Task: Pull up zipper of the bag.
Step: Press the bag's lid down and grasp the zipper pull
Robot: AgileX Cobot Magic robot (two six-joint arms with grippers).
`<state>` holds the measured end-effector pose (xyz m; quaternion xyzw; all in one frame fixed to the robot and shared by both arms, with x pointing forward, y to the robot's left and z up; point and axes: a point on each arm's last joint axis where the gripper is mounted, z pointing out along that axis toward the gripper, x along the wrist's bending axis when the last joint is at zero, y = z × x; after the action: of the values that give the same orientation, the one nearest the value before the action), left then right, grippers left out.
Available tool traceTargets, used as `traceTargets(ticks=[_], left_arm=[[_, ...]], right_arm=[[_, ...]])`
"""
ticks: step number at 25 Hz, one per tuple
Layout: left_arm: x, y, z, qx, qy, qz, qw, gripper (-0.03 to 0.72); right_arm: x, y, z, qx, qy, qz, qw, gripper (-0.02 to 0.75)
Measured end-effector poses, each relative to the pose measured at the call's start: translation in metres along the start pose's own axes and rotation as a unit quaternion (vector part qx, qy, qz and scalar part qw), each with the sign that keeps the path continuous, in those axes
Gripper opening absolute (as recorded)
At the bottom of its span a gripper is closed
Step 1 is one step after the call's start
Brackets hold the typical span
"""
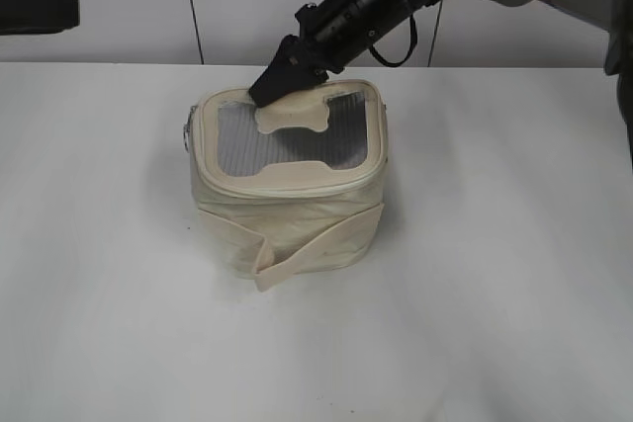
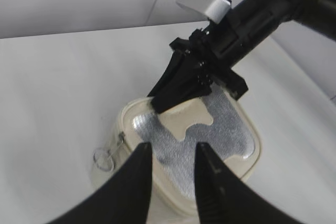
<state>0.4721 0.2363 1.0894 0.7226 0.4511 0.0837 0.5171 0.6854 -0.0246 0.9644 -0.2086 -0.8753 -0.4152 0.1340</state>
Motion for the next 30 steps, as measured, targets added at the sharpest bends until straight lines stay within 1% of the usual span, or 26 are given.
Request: traceTargets(ticks=[2,3,4,5,7,9,11,14,15,17,20,22,24,28,30], left_arm=[[0.03,0.013,0.015,-0.009,-0.036,-0.021,0.999,0.262],[0.048,0.014,0.024,-0.002,-0.049,-0.023,0.999,0.3],[0.064,0.015,0.034,0.006,-0.053,-0.017,0.998,0.33],[0.079,0.014,0.043,0.019,-0.049,-0.006,0.999,0.364],[0.099,0.005,0.062,0.056,-0.047,0.029,0.997,0.403],[0.108,-0.01,0.081,0.096,-0.059,0.066,0.991,0.416],[0.111,-0.024,0.1,0.129,-0.071,0.099,0.984,0.421],[0.104,-0.037,0.123,0.172,-0.067,0.154,0.971,0.423],[0.099,-0.04,0.129,0.184,-0.065,0.175,0.965,0.423],[0.089,-0.041,0.14,0.194,-0.051,0.213,0.956,0.423],[0.076,-0.04,0.153,0.193,-0.031,0.249,0.949,0.423],[0.069,-0.04,0.159,0.193,-0.025,0.268,0.944,0.423],[0.067,-0.04,0.161,0.191,-0.013,0.281,0.94,0.423],[0.068,-0.037,0.164,0.184,0.009,0.291,0.939,0.417],[0.071,-0.034,0.165,0.171,0.033,0.286,0.942,0.396]], right_arm=[[0.0,0.0,0.0,0.0,0.001,0.001,1.0,0.052],[0.0,0.0,0.0,0.0,0.001,0.003,1.0,0.052],[0.0,0.0,0.0,0.0,0.002,0.005,1.0,0.052],[0.0,0.0,0.0,0.0,0.002,0.007,1.0,0.052],[0.0,0.0,0.0,0.0,0.002,0.009,1.0,0.05],[0.0,0.0,0.0,0.0,0.002,0.01,1.0,0.05],[0.0,0.0,0.0,0.0,0.002,0.012,1.0,0.049],[0.0,0.0,0.0,0.0,0.002,0.014,1.0,0.05],[0.0,0.0,0.0,0.0,0.002,0.014,1.0,0.05],[0.0,0.0,0.0,0.0,0.002,0.015,1.0,0.05],[0.0,0.0,0.0,0.0,0.002,0.016,1.0,0.05],[0.0,0.0,0.0,0.0,0.002,0.017,1.0,0.049],[-0.001,0.0,-0.001,0.0,0.0,0.018,1.0,0.048],[-0.002,0.0,-0.002,-0.001,-0.004,0.02,1.0,0.046],[-0.002,0.0,-0.002,-0.001,-0.004,0.022,1.0,0.046]])
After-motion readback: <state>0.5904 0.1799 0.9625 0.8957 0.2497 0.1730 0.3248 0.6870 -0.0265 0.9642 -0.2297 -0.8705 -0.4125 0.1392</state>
